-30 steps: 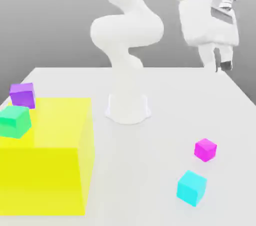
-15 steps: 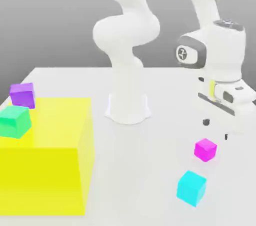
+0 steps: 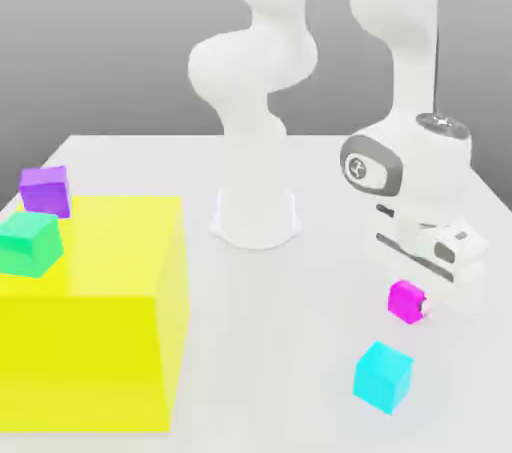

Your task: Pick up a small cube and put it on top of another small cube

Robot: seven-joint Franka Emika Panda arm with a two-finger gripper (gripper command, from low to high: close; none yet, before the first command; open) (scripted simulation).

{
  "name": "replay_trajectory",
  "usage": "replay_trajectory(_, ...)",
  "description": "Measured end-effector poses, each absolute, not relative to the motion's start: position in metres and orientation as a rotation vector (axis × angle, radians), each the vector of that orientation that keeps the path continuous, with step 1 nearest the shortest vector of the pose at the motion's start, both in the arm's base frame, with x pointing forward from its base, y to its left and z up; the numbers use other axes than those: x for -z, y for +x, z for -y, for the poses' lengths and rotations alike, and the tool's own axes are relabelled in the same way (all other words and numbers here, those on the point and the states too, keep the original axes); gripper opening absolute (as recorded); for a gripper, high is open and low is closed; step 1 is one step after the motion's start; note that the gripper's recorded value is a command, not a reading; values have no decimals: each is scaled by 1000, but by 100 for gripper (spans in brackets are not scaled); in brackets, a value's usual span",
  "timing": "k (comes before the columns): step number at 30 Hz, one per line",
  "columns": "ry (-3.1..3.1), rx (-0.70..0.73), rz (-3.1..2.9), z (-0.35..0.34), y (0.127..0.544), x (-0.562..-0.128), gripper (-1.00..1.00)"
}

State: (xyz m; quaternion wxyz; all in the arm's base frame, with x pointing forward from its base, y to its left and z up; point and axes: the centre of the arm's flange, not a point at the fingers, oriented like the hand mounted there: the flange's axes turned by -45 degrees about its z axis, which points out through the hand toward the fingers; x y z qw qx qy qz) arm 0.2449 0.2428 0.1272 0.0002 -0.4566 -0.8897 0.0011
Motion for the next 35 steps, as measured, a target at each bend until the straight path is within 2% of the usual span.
replay_trajectory(8, -1483, -2, 2770, -240, 254, -189, -100)
replay_trajectory(10, -1672, 0, 2665, -227, 287, -208, -100)
replay_trajectory(15, -2292, 8, 2170, -135, 392, -267, -100)
replay_trajectory(20, -2706, 11, 1630, -24, 446, -329, -100)
replay_trajectory(24, -2927, 10, 1174, 75, 453, -374, -100)
replay_trajectory(28, -3065, 7, 690, 175, 433, -415, -100)
replay_trajectory(31, -3113, 3, 377, 237, 415, -399, -100)
replay_trajectory(32, -3117, 3, 345, 243, 412, -391, 100)
replay_trajectory(35, -3117, 3, 345, 243, 412, -391, 100)
